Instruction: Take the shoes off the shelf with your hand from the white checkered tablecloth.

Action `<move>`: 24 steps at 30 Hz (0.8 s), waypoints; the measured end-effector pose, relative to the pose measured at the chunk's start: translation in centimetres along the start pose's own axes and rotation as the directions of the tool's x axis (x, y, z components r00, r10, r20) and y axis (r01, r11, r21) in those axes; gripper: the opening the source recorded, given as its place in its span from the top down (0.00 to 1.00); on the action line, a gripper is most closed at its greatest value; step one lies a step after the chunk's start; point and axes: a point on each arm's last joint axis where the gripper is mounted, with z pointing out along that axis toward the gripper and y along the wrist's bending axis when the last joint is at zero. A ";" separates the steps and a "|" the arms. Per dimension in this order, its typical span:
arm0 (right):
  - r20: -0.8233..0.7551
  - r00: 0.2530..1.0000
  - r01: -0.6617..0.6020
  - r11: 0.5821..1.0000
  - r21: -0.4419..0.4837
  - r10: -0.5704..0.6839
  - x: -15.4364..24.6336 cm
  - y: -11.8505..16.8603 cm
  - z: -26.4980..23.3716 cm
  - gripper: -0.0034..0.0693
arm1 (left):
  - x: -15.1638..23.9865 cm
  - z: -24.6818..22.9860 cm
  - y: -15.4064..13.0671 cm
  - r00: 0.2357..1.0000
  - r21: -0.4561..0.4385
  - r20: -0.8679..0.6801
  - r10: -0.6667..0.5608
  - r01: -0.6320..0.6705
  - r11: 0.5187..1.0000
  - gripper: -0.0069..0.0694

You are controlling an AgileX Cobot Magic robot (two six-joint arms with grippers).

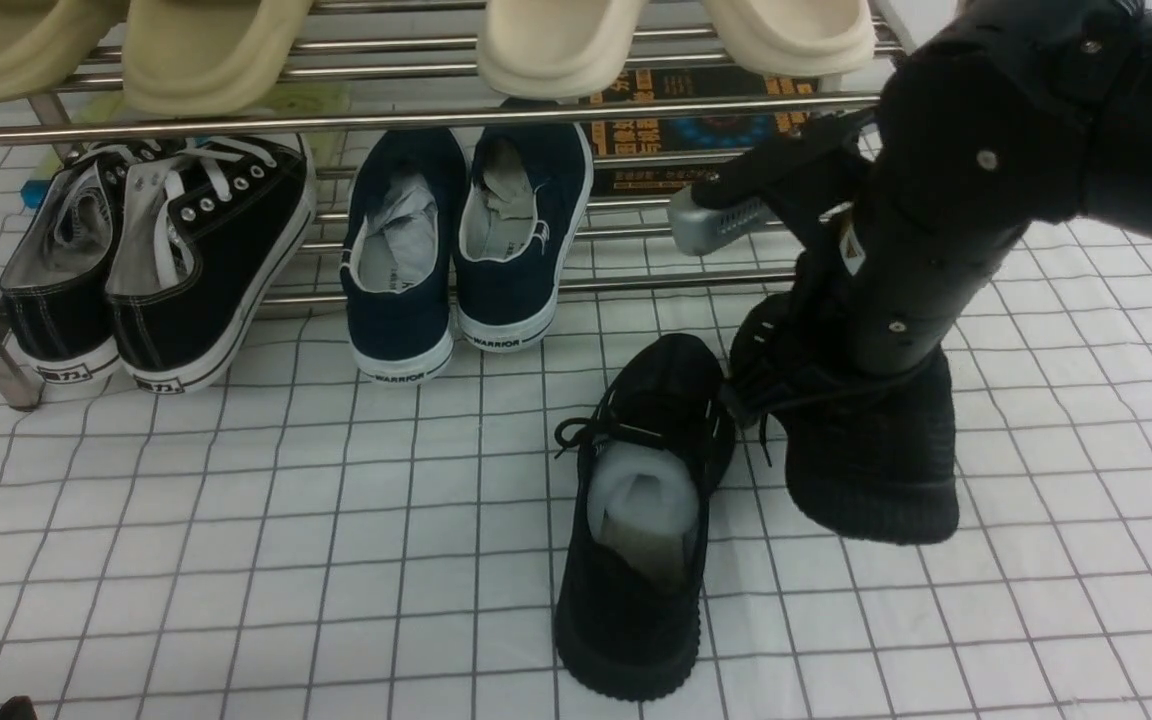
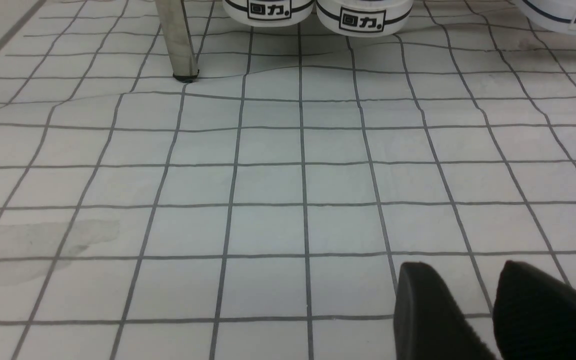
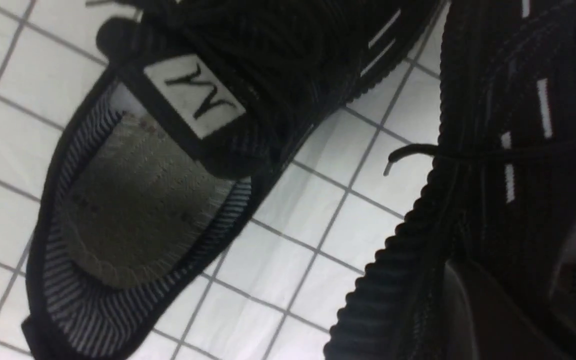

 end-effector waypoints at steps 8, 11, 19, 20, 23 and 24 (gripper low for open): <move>-0.044 0.998 -0.041 0.999 0.007 0.041 0.9 0.1 2.2 0.91 | 0.0 0.0 0.0 1.000 0.000 0.000 0.001 -0.001 1.000 0.60; -0.062 0.997 -0.046 0.999 0.000 0.046 0.9 0.3 2.9 0.87 | 0.0 0.0 0.0 1.000 0.000 0.000 0.001 -0.001 1.000 0.60; -0.106 0.992 -0.078 0.996 -0.039 0.073 1.0 0.9 4.4 0.57 | 0.0 0.0 0.0 1.000 0.000 0.000 0.001 -0.001 1.000 0.60; -0.105 0.992 -0.070 0.997 -0.039 0.065 0.9 0.9 3.8 0.54 | 0.0 0.0 0.0 1.000 0.000 0.000 0.001 -0.001 1.000 0.60; -0.091 0.996 -0.027 0.999 -0.045 0.023 0.7 0.6 1.3 0.54 | 0.0 0.0 0.0 1.000 0.000 0.000 0.001 -0.001 1.000 0.60; -0.082 0.997 -0.016 0.999 -0.047 0.012 0.8 0.5 0.4 0.56 | 0.0 0.0 0.0 1.000 0.000 0.000 0.001 -0.001 1.000 0.60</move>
